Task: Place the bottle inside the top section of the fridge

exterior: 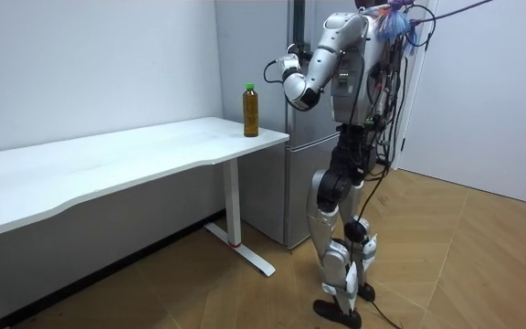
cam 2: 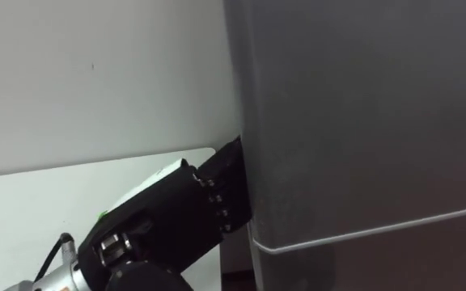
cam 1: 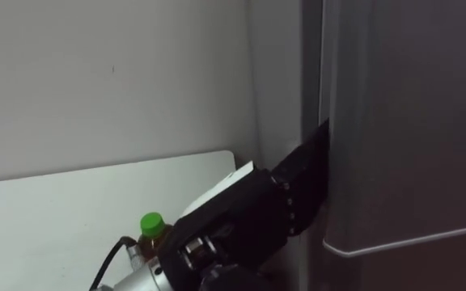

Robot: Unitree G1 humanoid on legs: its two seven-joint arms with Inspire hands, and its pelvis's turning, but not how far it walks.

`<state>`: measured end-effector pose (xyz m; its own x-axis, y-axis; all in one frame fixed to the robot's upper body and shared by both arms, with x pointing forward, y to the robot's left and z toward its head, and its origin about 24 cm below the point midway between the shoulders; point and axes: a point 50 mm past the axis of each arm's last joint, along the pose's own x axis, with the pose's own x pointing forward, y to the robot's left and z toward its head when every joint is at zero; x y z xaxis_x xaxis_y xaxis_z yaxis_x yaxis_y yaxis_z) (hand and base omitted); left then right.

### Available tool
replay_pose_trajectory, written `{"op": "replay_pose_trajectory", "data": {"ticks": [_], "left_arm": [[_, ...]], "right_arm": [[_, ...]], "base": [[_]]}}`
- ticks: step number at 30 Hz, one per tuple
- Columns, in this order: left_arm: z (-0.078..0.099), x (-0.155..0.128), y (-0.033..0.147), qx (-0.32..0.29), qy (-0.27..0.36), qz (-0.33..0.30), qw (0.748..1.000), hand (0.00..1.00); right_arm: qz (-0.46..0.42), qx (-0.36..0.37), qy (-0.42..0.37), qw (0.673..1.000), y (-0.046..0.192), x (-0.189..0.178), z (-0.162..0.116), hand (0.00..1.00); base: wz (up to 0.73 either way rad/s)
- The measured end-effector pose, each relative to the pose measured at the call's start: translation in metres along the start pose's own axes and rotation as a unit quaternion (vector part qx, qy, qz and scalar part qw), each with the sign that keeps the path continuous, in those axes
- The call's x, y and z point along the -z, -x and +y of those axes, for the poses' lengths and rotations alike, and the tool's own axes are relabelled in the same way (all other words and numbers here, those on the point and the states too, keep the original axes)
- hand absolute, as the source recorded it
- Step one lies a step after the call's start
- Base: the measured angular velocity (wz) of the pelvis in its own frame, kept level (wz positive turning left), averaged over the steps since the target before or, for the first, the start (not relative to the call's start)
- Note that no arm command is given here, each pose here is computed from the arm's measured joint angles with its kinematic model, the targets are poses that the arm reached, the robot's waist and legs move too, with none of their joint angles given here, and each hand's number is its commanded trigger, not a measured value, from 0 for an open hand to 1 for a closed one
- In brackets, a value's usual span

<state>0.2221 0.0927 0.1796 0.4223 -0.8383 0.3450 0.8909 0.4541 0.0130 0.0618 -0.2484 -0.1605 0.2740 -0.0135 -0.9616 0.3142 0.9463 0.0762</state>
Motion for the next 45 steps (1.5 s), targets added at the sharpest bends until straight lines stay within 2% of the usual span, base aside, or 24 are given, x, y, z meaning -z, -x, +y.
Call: {"op": "replay_pose_trajectory", "data": {"ticks": [20, 30, 45], "left_arm": [[-0.007, 0.019, 0.020, 0.072, 0.013, 0.118, 0.990, 0.00], [-0.008, 0.018, 0.018, 0.086, 0.012, 0.123, 0.989, 0.00], [-0.010, 0.008, 0.007, 0.114, -0.010, 0.117, 0.987, 0.00]], "right_arm": [[0.013, 0.015, 0.008, 1.000, 0.006, -0.004, -0.018, 0.00], [0.015, 0.012, 0.008, 1.000, 0.006, -0.004, -0.018, 0.00], [0.010, 0.010, 0.016, 1.000, 0.007, -0.008, -0.020, 0.00]], "base": [[0.00], [0.00], [-0.01]]}}
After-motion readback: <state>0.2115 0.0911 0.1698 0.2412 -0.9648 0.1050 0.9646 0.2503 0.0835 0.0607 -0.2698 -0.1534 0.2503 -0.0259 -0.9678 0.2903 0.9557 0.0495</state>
